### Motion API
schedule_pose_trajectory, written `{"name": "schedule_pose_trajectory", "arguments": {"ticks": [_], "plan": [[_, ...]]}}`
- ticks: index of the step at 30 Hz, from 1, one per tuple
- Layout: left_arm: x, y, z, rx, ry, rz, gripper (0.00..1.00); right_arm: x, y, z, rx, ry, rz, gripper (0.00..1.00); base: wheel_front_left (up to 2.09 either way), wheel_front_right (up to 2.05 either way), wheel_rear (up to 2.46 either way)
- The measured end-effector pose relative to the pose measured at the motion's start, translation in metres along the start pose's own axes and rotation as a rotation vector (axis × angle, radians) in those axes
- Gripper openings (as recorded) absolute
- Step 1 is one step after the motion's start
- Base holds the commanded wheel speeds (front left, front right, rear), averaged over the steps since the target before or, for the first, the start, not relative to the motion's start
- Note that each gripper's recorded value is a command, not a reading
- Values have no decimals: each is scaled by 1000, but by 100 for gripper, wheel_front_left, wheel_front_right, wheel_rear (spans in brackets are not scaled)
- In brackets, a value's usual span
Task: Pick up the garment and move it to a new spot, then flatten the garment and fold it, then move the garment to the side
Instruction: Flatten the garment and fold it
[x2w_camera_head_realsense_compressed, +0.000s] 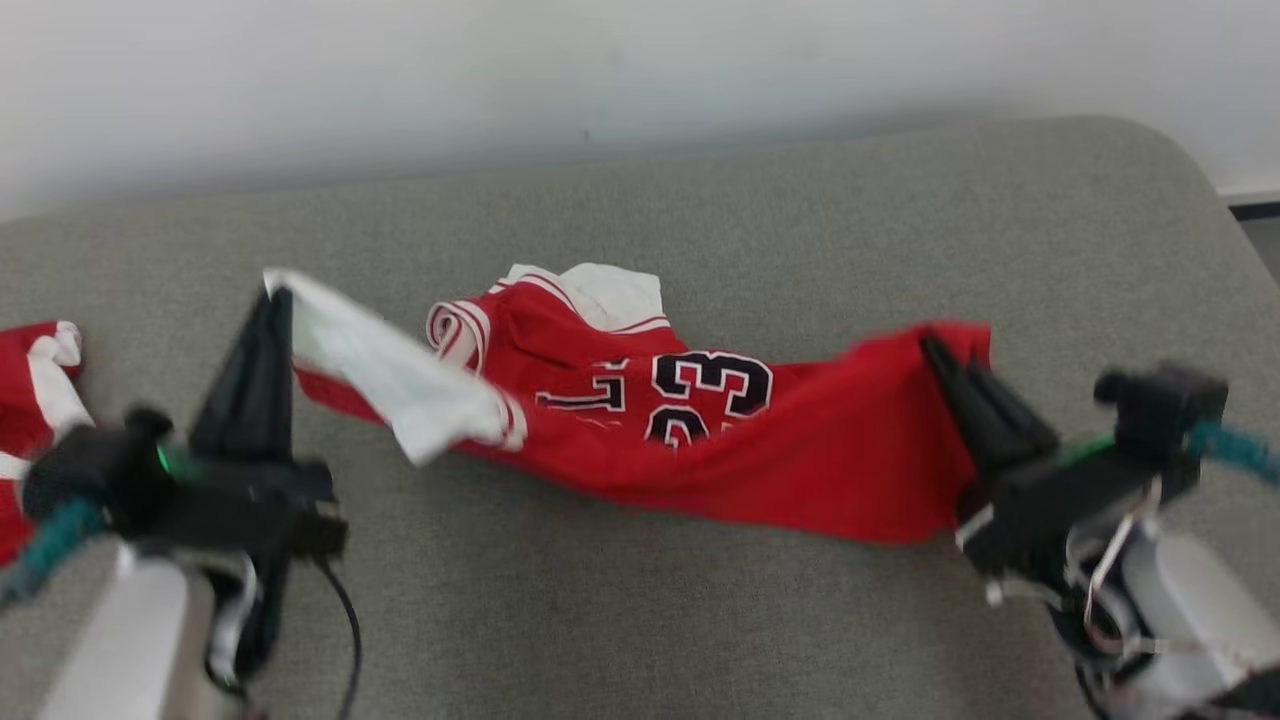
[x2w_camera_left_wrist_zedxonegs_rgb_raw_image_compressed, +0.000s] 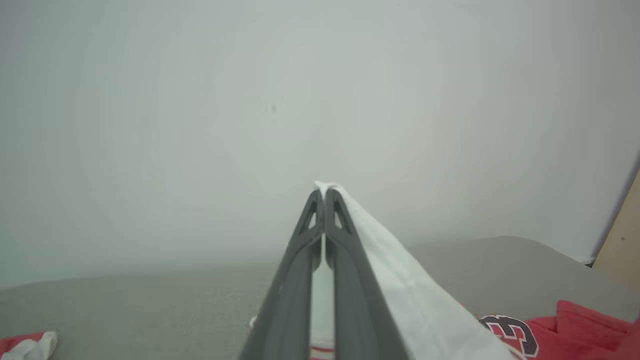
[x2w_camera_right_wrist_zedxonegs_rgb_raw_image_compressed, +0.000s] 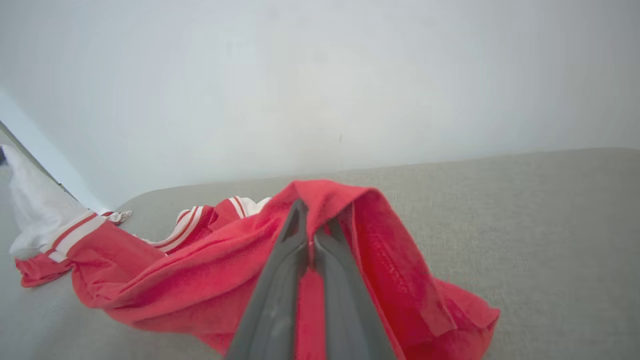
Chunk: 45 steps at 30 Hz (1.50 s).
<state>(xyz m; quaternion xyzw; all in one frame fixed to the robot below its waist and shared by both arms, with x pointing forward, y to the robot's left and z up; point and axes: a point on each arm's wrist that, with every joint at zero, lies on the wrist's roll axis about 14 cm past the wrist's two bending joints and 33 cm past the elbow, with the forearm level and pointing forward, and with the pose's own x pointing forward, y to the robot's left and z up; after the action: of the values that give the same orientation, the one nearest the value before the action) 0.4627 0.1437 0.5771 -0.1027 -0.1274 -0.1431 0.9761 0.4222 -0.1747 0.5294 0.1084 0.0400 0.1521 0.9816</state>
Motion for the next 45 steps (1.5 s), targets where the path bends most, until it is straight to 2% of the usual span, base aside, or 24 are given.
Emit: {"name": "schedule_pose_trajectory", "arguments": {"ticks": [7,12,16,18,22,26,30,36,45], "plan": [[100,-2,55,121,-91,-145,0,79,-6,85,-146,-108,49,0,0,0,0],[166,7,98,113,-166,-151,0,137,-2,137,-242,-156,77,0,0,0,0],[205,17,125,142,-220,-147,0,177,-5,174,-187,-217,76,0,0,0,0],[230,26,141,167,-253,-131,0,202,-18,190,-151,-234,44,0,0,0,0],[257,28,159,176,-305,-126,0,228,-36,199,-116,-242,-1,0,0,0,0],[278,23,153,257,-288,-141,0,251,-41,191,-117,-218,-14,0,0,0,0],[293,23,152,287,-286,-139,0,263,-43,193,-116,-231,-18,0,0,0,0],[307,9,150,284,-304,-169,0,267,-58,186,-148,-209,-54,0,0,0,0],[309,-1,155,279,-303,-188,0,259,-76,203,-165,-226,-102,0,0,0,0]]}}
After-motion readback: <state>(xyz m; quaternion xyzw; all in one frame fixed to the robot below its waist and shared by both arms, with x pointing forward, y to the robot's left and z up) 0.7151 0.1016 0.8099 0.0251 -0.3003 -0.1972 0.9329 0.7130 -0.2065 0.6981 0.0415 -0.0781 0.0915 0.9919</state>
